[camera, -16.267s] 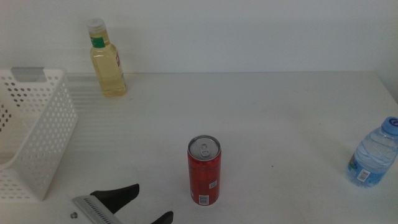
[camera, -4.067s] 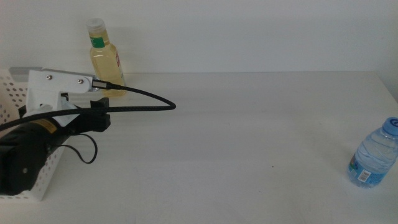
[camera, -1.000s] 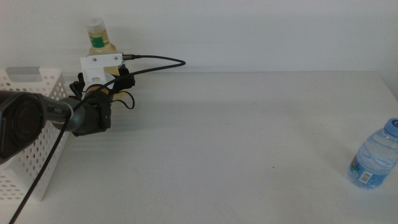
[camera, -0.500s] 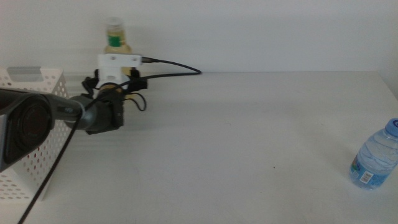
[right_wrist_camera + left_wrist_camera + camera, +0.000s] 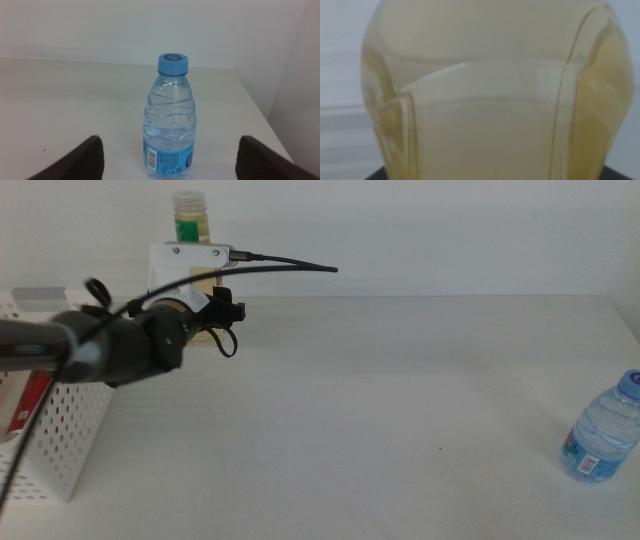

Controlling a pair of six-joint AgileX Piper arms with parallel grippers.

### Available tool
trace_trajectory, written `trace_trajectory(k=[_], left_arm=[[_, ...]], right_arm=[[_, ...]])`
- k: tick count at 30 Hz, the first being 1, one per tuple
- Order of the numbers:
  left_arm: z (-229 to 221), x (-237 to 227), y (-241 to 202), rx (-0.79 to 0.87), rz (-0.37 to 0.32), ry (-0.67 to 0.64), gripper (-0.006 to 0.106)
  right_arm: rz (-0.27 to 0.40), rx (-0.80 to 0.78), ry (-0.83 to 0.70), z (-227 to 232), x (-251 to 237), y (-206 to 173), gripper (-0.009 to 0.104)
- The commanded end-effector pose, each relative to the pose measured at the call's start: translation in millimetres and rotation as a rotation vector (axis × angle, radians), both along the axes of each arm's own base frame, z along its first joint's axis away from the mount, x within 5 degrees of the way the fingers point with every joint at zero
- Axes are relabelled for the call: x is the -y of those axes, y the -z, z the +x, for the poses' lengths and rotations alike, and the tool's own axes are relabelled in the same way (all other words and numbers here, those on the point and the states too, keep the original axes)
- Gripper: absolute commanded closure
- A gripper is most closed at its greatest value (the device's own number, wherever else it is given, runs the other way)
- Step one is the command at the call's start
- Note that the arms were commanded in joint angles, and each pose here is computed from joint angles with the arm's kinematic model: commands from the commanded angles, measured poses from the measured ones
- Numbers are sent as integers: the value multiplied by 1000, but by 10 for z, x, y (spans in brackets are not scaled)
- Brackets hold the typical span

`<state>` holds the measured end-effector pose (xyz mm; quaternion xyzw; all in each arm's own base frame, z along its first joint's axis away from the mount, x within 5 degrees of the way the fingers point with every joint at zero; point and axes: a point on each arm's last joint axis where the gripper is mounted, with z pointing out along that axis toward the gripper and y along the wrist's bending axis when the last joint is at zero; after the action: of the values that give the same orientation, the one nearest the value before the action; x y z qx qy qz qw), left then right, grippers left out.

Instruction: Use arms to grab the bottles and put them into the dustbin to the left of the table.

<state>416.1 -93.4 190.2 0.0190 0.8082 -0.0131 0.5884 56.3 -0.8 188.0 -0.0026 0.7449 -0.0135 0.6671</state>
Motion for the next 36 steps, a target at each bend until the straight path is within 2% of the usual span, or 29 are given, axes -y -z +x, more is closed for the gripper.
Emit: trace_trajectory(k=[1,5,16,20,23,27,32,36], left_arm=[[-136,-19,-680,194,-13,13,105],[-358,-37,-899,151,-35,53,105],[-1096,-169,-1455,163,-84,120,105],[-1356,-204,-1580,154,-79,160,105],[-1530,-203,-1640,98,-64,215,105],[-1712,-231,-1693,3,-92,242,105],[-1790,-366,-1820,-155,-106,186,105],[-1832,-544,-1971,-280,-67,93,105]], right_arm=[[-12,111,10,-18,6,-108,21],[-12,111,10,-18,6,-108,21],[-12,111,10,-18,6,-108,21],[-12,111,10,-18,6,-108,21],[-12,111,10,-18,6,-108,21],[-12,111,10,-18,6,-108,21],[-12,111,10,-18,6,-108,21],[-12,111,10,-18,6,-108,21]])
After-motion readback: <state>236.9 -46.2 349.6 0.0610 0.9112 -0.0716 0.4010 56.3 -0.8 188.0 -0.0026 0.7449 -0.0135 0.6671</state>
